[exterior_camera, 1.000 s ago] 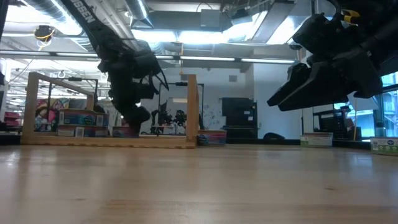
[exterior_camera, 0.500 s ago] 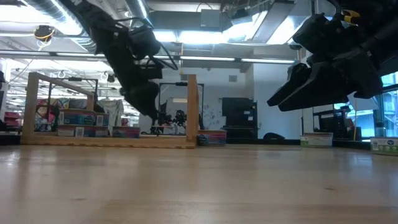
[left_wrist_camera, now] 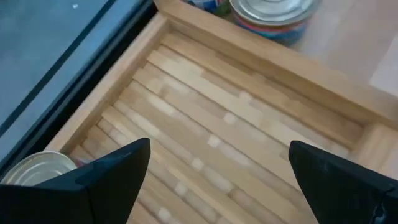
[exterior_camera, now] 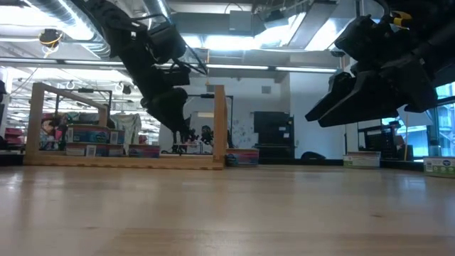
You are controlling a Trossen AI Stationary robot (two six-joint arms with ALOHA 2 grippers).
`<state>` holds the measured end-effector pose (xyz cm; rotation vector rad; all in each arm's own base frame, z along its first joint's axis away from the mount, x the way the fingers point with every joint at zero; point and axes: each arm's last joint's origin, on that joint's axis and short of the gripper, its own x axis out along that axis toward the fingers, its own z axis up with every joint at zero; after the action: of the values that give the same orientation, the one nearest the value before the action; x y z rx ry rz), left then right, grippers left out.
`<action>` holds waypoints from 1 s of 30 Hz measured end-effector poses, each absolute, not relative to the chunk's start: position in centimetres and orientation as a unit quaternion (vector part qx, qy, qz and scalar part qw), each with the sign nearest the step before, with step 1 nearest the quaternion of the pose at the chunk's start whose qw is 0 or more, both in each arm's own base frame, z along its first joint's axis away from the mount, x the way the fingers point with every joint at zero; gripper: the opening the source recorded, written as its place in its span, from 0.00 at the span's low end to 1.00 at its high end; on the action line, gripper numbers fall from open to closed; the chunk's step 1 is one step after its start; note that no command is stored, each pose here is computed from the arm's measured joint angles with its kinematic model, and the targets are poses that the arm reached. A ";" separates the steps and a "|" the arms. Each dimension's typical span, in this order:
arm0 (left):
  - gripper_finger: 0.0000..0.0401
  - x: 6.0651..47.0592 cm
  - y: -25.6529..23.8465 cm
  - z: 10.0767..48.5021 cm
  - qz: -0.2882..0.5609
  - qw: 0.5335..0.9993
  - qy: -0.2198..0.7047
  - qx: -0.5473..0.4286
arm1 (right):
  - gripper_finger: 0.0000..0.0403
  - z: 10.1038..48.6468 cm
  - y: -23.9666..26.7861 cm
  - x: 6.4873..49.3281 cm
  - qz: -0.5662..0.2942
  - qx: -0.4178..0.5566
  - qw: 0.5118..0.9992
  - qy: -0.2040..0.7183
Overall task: Stack canned seafood by type on shelf
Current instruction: Move the blue tuna can from the bottom left to the center
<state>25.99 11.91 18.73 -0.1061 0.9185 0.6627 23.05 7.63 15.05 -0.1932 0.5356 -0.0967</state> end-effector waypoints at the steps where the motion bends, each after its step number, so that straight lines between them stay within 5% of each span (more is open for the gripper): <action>1: 0.95 26.1 11.5 18.8 0.306 0.842 0.442 -0.051 | 0.76 15.0 7.6 23.0 -0.048 -0.095 0.959 0.264; 10: 0.95 27.4 4.1 22.0 0.209 0.852 0.478 -0.044 | 0.76 15.0 7.6 23.1 -0.048 -0.095 0.959 0.264; 25: 0.95 26.8 -4.8 24.8 0.116 0.898 0.399 -0.144 | 0.76 15.1 7.6 23.1 -0.050 -0.095 0.960 0.260; 30: 0.95 25.5 -6.3 24.0 0.105 0.848 0.466 -0.228 | 0.76 15.1 7.6 23.1 -0.052 -0.095 0.960 0.259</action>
<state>25.53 -6.33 24.03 -0.4807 0.9831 0.2224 23.10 7.61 15.12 -0.1917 0.5260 -0.1054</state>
